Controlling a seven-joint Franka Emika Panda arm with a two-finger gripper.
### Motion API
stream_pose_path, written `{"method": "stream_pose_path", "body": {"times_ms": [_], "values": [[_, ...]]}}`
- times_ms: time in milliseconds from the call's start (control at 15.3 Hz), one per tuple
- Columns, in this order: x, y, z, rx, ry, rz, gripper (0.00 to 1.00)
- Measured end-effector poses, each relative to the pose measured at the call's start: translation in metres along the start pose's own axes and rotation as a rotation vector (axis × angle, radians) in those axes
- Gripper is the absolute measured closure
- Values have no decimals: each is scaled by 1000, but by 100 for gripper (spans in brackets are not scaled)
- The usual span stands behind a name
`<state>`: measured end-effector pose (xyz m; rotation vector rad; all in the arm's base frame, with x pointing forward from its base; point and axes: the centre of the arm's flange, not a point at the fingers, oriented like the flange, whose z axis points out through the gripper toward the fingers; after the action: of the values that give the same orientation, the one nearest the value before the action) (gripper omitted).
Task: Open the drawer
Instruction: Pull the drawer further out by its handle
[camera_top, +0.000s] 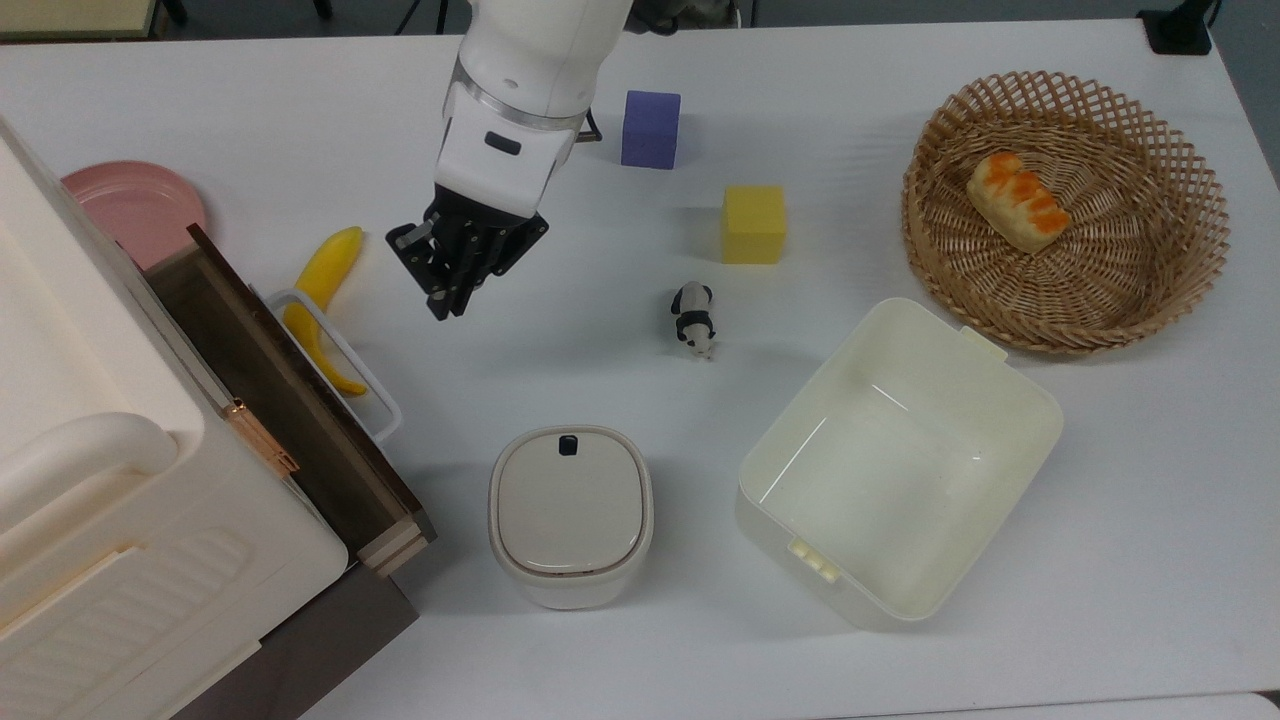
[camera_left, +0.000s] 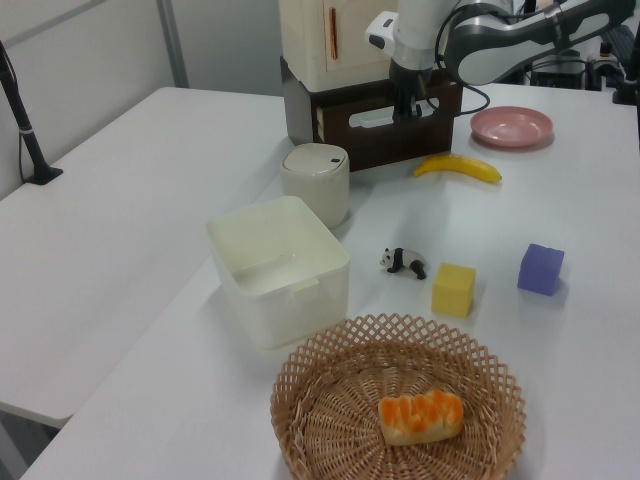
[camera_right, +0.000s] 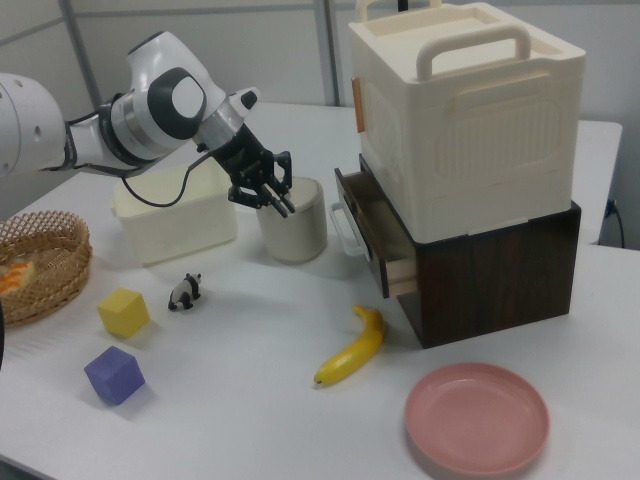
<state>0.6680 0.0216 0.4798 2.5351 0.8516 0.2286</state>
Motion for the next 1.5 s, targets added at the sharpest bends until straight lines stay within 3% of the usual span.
{"method": "stream_pose_path", "body": {"times_ms": [65, 196, 392, 915, 1176, 1307, 1503], "values": [[-3, 3, 2, -1, -3, 6, 78], [-10, 15, 4, -8, -3, 26, 75], [-23, 38, 13, -27, 18, 64, 58], [-21, 39, 68, -29, 31, 55, 61], [-20, 41, 68, -33, 34, 56, 68], [-20, 43, 67, -36, 36, 59, 78], [-19, 43, 66, -38, 38, 58, 81]]}}
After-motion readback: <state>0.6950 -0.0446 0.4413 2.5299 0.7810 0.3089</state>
